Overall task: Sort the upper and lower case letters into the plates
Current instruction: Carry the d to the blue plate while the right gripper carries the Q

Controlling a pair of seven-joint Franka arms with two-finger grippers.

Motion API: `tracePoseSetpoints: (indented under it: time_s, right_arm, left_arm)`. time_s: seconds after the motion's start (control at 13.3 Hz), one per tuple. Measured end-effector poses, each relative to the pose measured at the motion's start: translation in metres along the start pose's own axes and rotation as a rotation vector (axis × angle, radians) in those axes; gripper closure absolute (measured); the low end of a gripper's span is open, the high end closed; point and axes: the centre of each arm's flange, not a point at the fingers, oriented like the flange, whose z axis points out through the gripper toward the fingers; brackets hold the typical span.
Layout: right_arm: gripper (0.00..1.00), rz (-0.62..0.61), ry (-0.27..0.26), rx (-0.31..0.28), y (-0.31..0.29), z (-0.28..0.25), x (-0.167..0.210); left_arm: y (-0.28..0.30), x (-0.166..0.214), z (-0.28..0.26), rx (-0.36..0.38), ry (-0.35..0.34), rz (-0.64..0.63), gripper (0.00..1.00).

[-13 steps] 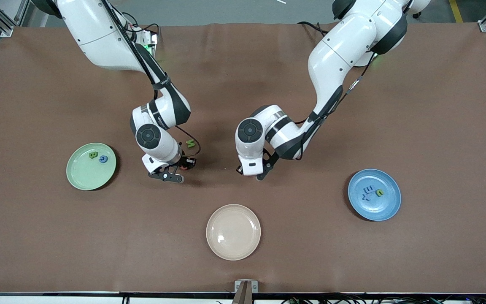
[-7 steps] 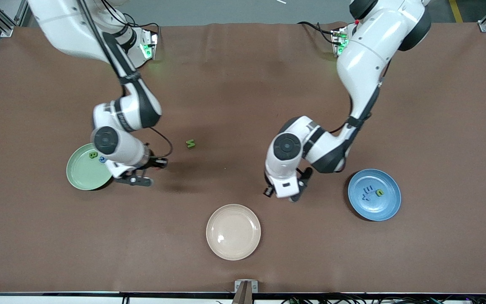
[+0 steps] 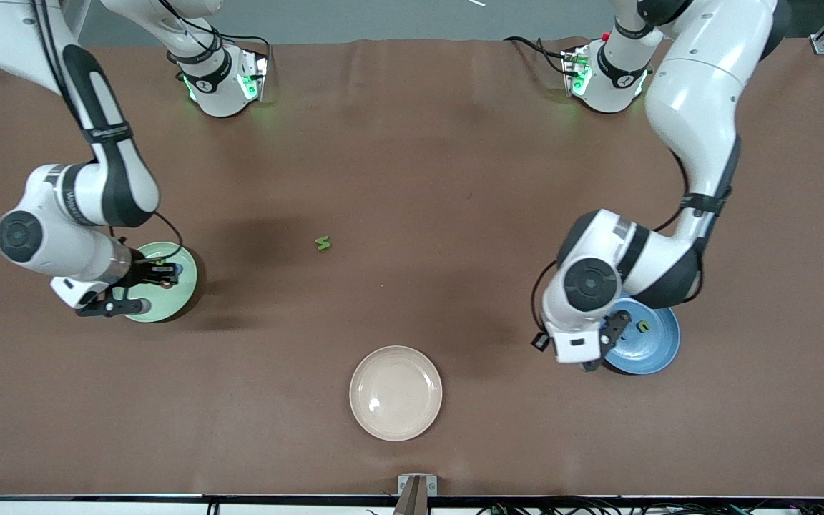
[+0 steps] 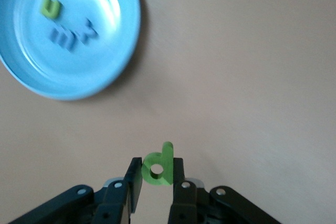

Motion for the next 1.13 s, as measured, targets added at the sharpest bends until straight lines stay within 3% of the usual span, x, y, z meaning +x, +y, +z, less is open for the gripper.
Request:
tracePoseSetpoints:
  time_s: [0.23, 0.53, 0.98, 1.13]
  right_arm:
    - [0.63, -0.064, 0.021, 0.002, 0.042, 0.031, -0.002]
    - [0.63, -0.101, 0.018, 0.008, 0.042, 0.078, 0.005]
    - [0.63, -0.112, 0.015, 0.012, 0.036, 0.095, 0.009]
    - [0.63, -0.117, 0.015, 0.012, 0.033, 0.095, 0.010]
  left_arm:
    - [-0.049, 0.058, 0.031, 0.062, -0.030, 0.050, 0.73]
    - [-0.107, 0.137, 0.053, 0.072, -0.067, 0.084, 0.73]
    - [-0.127, 0.156, 0.072, 0.085, -0.035, 0.104, 0.72]
    - [-0.128, 0.158, 0.072, 0.083, -0.029, 0.105, 0.55]
